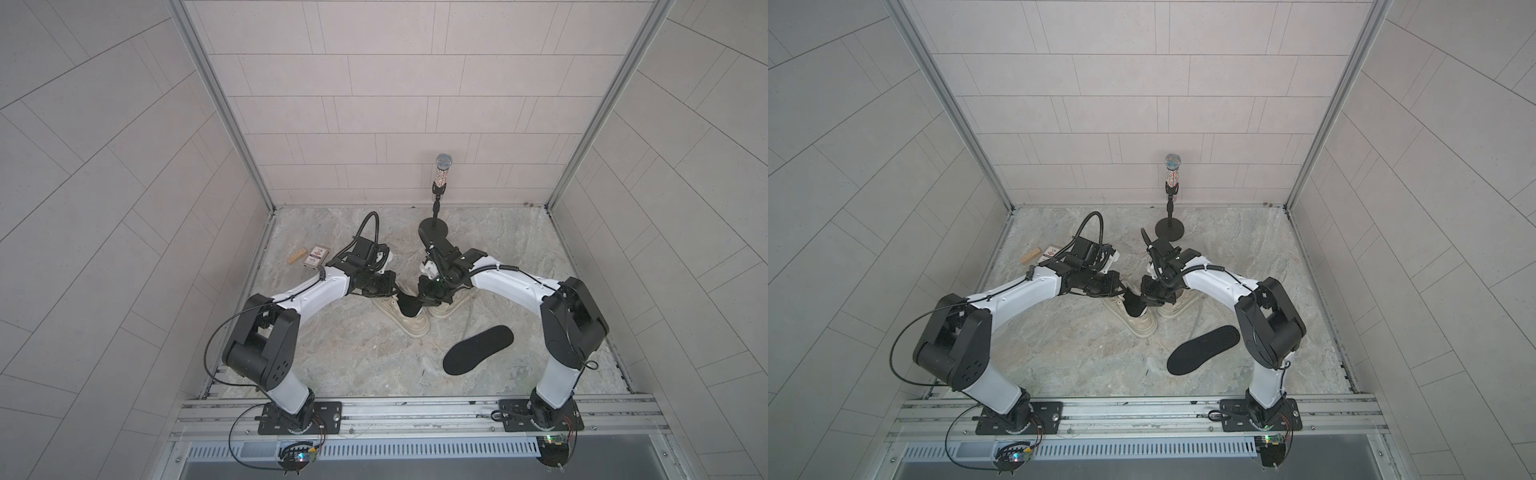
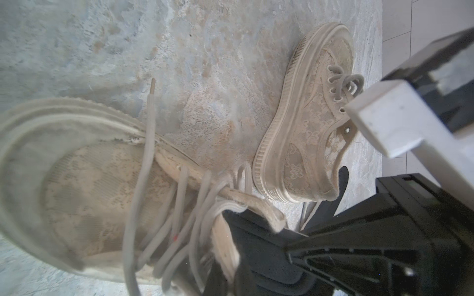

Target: Insert the insole into the shoe

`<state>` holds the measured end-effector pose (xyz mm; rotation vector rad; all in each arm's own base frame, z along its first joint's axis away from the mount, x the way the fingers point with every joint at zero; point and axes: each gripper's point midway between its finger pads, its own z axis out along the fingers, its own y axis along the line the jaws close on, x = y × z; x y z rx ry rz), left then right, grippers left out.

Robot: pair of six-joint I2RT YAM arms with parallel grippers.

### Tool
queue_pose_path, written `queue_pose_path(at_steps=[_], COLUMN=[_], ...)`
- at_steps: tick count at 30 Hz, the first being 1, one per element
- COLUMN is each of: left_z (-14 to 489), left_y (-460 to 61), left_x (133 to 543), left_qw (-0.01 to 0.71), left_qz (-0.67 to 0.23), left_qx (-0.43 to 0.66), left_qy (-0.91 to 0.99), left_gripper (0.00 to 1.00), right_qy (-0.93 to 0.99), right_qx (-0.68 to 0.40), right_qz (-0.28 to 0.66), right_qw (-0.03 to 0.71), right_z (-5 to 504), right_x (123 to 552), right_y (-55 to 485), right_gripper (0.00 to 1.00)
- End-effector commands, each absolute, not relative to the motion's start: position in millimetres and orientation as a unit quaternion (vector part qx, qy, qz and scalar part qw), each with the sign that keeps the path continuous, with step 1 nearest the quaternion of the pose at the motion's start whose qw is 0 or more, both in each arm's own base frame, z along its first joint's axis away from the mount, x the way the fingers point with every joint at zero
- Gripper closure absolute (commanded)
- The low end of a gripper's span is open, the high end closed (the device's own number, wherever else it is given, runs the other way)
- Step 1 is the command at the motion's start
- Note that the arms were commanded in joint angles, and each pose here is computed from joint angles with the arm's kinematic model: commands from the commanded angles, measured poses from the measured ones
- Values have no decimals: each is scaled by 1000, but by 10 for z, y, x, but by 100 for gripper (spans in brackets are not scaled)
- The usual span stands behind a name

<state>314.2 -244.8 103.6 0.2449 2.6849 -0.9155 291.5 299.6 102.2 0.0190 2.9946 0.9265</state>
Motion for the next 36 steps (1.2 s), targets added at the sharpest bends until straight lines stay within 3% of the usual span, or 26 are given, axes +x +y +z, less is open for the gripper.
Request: queue_pose_path(at_steps=[1, 10, 16, 36], left_z=[1289, 1389, 1301, 1361], left_y=[-2583, -2525, -2341, -2376], left_x=[3119, 3192, 3219, 3152], left_qw=[175, 201, 200, 181], left_qz=[-348, -346, -283, -294], left_qx=[103, 77, 89, 61], left_qy=[915, 913, 934, 936], left_gripper=[100, 100, 100, 100], right_qy=[954, 969, 973, 959], right_qx=[21, 5, 3, 27], right_qz=[299, 245, 223, 273], right_qw=[26, 30, 56, 64], right_z=[1033, 926, 1089, 1099], right_x=[3072, 3009, 2854, 3155], right_y=[3167, 3134, 2848, 3118], right_gripper=[100, 100, 100, 100])
